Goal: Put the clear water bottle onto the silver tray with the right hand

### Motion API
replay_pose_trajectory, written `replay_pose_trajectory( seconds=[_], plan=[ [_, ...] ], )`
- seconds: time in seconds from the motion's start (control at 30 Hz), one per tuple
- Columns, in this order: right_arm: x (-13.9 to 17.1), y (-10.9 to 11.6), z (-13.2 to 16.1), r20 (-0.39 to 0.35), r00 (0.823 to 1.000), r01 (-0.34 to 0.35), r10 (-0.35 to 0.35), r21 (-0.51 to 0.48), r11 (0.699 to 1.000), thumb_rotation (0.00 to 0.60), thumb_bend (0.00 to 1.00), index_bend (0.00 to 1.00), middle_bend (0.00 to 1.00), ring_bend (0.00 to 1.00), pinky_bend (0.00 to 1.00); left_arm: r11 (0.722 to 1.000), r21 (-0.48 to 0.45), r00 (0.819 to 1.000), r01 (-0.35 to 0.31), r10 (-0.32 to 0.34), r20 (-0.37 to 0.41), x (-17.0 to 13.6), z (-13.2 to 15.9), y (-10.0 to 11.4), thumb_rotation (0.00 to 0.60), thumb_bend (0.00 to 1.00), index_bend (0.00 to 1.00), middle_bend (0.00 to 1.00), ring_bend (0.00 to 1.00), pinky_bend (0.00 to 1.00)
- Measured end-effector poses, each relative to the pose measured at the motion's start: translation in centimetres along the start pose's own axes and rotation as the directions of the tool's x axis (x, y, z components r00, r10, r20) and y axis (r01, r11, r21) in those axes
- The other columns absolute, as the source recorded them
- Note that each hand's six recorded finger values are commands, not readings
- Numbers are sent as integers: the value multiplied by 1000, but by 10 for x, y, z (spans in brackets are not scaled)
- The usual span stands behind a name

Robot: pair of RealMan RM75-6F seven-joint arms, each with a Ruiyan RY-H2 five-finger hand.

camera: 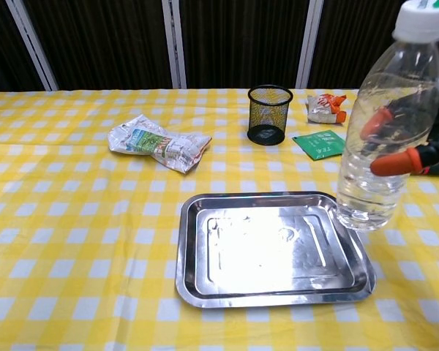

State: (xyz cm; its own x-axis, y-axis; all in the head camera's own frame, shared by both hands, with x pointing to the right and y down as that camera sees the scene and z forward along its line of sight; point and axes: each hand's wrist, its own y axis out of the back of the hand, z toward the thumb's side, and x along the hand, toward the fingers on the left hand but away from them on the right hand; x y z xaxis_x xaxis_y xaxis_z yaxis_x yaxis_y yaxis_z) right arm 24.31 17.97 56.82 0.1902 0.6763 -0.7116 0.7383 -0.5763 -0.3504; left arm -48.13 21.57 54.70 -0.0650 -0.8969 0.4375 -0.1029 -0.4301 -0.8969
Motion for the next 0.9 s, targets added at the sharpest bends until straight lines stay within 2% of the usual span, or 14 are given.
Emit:
replay_pose_trajectory(
  seconds=[0.3, 0.5, 0.67, 0.9],
  plan=[
    [3, 49, 32, -27, 999, 38, -34, 128, 991, 600, 726, 875, 662, 339, 0, 1000, -6, 1000, -3, 3, -3, -1, -1, 1, 600, 190, 43, 0, 0, 0],
    [4, 74, 50, -30, 999, 37, -33, 121, 992, 600, 730, 874, 662, 339, 0, 1000, -7, 1000, -6, 5, -4, -1, -2, 2, 600, 190, 43, 0, 0, 0],
    [6, 72, 47, 15, 1000, -22, 21, 81, 996, 600, 731, 875, 662, 339, 0, 1000, -5, 1000, -2, 2, -2, -1, -1, 1, 600, 190, 43, 0, 0, 0],
    [9, 44, 17, 107, 989, -100, 101, -12, 995, 600, 731, 875, 662, 339, 0, 1000, -3, 1000, -4, 4, -3, -1, -1, 1, 600, 190, 43, 0, 0, 0]
  ],
)
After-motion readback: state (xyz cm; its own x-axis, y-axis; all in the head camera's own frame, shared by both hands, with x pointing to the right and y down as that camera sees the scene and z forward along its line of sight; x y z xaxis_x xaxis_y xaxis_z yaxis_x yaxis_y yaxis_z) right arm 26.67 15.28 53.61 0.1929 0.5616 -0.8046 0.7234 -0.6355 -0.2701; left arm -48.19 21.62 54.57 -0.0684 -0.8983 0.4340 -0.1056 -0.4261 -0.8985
